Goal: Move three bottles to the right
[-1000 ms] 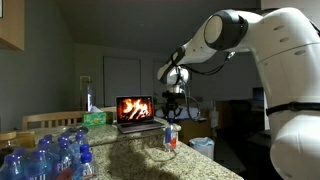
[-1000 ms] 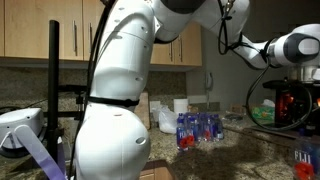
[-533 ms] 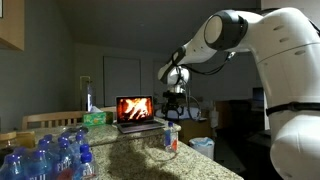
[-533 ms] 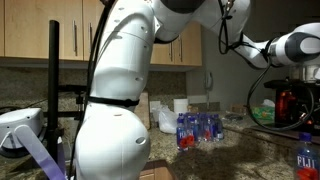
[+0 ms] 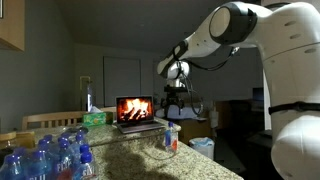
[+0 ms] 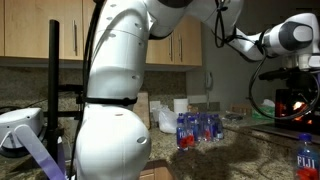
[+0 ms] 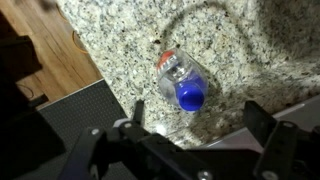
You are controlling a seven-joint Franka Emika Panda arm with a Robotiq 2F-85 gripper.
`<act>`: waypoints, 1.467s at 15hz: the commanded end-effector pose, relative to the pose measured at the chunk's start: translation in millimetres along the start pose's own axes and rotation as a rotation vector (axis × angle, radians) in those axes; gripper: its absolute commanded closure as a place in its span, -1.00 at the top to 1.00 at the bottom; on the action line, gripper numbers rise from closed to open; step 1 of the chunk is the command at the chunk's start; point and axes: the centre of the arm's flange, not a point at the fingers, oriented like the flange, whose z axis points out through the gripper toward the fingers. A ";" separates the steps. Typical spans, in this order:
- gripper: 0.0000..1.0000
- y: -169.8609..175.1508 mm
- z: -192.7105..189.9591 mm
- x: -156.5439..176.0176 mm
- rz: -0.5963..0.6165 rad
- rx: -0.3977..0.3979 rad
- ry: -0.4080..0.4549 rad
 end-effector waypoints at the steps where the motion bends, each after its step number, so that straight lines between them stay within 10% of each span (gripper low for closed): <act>1: 1.00 -29.4 -41.0 -44.2 -0.187 -0.063 0.010; 9: 1.00 -198.6 -60.0 -199.4 -0.607 -0.123 -0.037; 22: 1.00 -248.4 -50.6 -214.7 -0.730 -0.106 -0.002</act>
